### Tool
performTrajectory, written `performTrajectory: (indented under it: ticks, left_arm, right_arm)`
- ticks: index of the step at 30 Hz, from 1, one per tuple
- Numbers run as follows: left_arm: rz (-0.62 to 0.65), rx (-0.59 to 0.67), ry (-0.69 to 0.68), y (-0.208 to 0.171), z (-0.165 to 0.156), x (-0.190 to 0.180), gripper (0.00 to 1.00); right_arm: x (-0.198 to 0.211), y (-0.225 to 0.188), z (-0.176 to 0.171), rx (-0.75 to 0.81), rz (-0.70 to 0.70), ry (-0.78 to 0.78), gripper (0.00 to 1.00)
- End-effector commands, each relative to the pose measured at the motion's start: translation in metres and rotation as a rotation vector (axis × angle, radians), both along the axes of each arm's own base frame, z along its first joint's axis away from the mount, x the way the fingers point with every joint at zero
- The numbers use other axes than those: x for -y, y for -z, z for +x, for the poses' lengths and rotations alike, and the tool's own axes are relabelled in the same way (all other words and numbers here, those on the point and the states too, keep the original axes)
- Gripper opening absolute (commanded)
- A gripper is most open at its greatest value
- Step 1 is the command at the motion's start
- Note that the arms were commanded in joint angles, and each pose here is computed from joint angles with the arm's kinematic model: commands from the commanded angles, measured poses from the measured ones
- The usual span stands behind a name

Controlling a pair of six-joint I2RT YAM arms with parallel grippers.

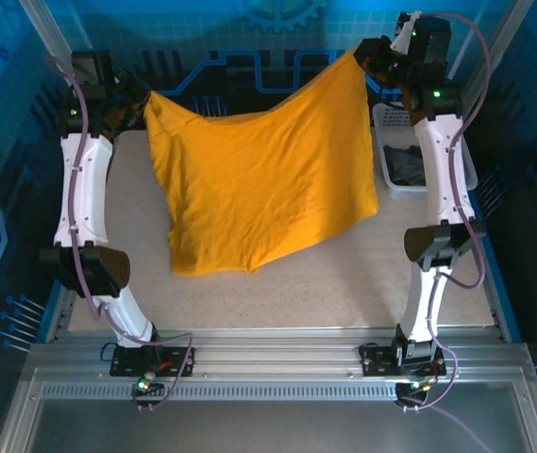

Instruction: Fold and stack the t-shirts

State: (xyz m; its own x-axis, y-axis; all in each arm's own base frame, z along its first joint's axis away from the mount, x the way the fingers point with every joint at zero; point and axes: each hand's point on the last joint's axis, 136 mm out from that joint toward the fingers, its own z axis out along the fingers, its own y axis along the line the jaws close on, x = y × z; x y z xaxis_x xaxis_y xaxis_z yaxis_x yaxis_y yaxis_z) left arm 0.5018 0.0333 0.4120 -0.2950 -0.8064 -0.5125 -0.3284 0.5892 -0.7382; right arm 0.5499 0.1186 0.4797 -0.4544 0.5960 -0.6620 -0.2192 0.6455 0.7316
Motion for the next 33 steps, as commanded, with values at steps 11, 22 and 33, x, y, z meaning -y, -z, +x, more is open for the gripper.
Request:
performTrajectory:
  ticks: [11,22,33]
  left_arm:
    - [-0.187,0.508,0.077,-0.195,-0.116,0.015,0.00]
    - [-0.443,-0.158,0.012,0.094,-0.236,0.085,0.00]
    - [-0.408,-0.501,0.020,0.230,-0.243,0.103,0.50]
  right_arm:
    - [0.060,-0.092,-0.049,0.169,0.104,0.056,0.00]
    - [0.115,0.129,-0.149,-0.324,-0.077,0.377,0.00]
    - [0.108,0.284,-0.181,-0.699,-0.283,0.384,0.47]
